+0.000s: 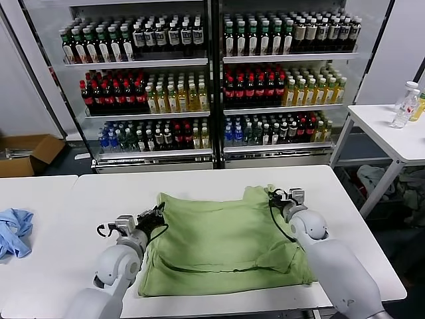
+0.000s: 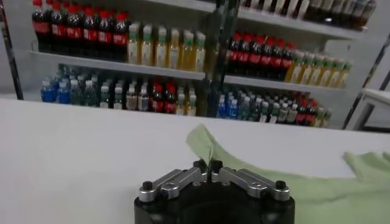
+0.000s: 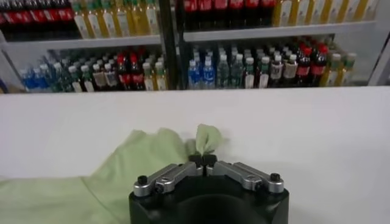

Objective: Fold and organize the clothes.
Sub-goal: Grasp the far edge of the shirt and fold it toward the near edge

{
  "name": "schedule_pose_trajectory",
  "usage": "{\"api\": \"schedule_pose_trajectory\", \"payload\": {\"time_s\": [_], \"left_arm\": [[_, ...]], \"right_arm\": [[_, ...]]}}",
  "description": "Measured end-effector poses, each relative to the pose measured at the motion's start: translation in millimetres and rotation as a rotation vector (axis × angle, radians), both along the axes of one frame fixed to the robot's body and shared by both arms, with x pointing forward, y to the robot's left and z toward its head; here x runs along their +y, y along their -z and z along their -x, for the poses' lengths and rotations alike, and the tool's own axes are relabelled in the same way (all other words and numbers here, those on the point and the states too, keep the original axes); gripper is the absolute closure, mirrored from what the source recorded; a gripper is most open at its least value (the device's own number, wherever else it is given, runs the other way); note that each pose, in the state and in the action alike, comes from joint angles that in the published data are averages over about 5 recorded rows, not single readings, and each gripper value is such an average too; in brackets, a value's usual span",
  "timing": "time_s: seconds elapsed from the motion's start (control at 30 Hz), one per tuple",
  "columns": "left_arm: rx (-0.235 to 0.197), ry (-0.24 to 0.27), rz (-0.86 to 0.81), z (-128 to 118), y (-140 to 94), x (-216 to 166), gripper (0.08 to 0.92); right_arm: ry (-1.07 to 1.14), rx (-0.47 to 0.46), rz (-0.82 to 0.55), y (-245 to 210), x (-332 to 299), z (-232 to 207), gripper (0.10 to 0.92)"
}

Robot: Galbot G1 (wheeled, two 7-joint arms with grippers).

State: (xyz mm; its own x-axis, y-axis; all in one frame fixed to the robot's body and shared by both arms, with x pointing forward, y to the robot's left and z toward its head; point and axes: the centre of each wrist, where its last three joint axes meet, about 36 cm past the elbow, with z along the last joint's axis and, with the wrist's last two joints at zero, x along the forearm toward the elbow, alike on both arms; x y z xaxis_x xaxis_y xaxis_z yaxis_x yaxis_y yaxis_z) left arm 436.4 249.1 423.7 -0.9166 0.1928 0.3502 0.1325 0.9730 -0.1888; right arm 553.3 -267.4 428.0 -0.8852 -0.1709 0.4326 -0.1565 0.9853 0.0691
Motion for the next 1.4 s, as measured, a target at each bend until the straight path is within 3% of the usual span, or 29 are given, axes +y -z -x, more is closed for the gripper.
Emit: {"api": "schedule_pose_trajectory", "payload": {"time_s": [0.47,0.77,0.97,1.17,1.4], "left_arm": [[0.0,0.052,-0.001,63,-12,2,0.913],[0.076,0.095,-0.069,99,0,-1,0.913],[0.113,0.094,-0.136,113,11,-5,0.913],[0.105,0.088,-0.184,125,15,-12,0.828],[0.024,0.014,-0.247,141,11,-20,0.629]], "right_arm": [[-0.008,-0.066,-0.03,-30,-26,98,0.915],[0.021,-0.029,-0.022,-24,-37,160,0.915],[0.035,0.022,0.001,-10,-35,179,0.912],[0.038,0.045,0.014,0,-31,190,0.789],[0.031,0.027,0.023,-4,-30,204,0.564]]}}
